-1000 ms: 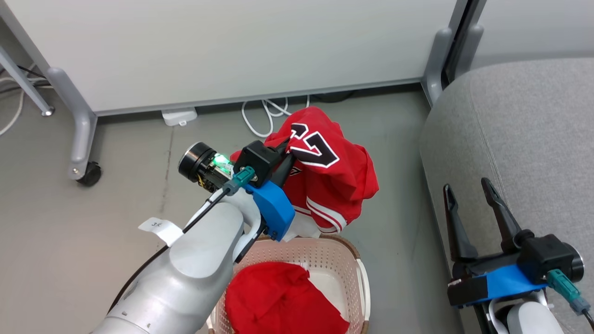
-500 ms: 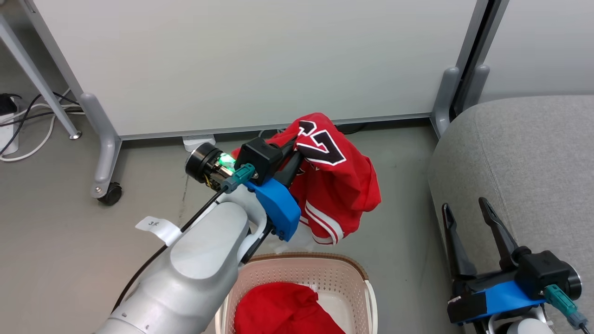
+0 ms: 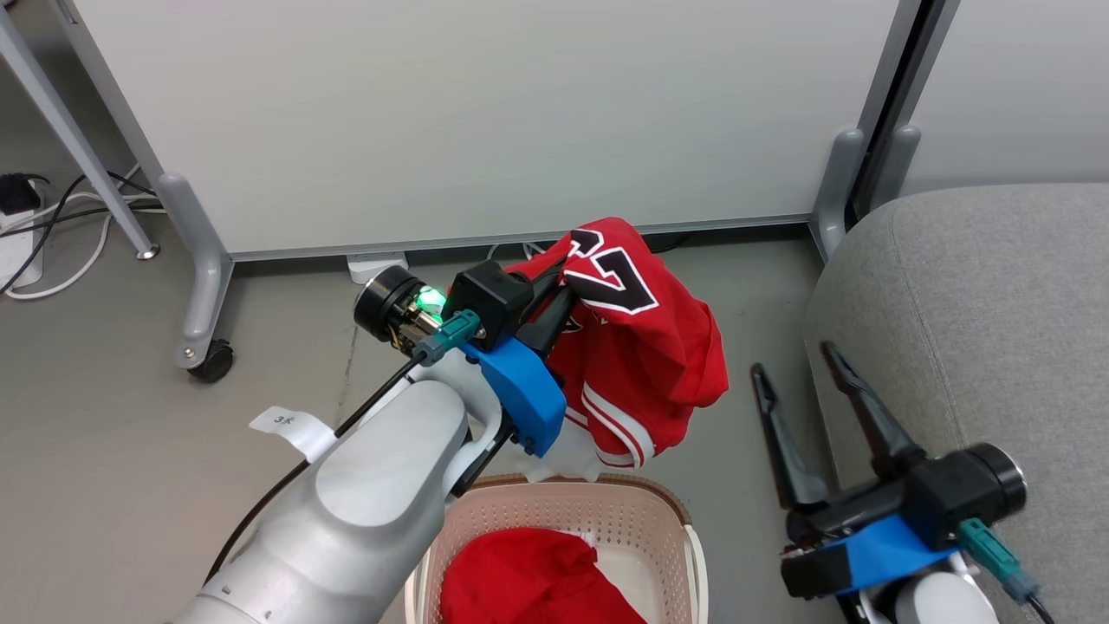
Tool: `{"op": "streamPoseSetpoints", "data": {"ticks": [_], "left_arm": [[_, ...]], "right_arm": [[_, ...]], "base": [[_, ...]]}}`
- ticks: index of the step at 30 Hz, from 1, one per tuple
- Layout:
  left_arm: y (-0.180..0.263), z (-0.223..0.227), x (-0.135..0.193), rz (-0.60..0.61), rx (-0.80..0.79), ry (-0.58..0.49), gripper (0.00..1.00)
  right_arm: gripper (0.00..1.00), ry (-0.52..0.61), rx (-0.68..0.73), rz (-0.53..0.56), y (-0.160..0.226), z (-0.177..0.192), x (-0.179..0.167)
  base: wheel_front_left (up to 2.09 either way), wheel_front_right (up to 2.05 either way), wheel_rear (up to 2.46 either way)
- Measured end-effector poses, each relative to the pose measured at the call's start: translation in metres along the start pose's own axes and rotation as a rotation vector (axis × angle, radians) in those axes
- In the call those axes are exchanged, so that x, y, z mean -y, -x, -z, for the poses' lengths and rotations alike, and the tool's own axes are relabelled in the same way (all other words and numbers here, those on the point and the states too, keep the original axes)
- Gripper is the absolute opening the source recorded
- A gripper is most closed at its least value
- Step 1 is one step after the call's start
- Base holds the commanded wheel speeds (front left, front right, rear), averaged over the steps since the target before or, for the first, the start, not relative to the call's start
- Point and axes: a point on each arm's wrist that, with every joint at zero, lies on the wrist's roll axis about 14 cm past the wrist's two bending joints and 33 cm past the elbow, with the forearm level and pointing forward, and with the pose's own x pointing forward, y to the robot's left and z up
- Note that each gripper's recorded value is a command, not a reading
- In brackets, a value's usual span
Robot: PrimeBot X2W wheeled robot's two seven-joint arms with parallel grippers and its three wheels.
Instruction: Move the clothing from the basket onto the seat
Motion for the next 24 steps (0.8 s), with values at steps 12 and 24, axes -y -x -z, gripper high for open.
{"op": "streamPoseSetpoints", "data": {"ticks": [12, 24], "left_arm": [[-0.005, -0.003, 0.000, 0.009, 0.014, 0.003, 0.00], [-0.010, -0.002, 0.003, 0.023, 0.020, 0.008, 0.00]], "right_arm": [[1.00, 0.085, 0.061, -0.260, -0.043, -0.016, -0.061], [1.00, 0.150, -0.045, -0.305, -0.067, 0.020, -0.061]], "base": [[0.00, 0.00, 0.00], [0.00, 0.00, 0.00]]}}
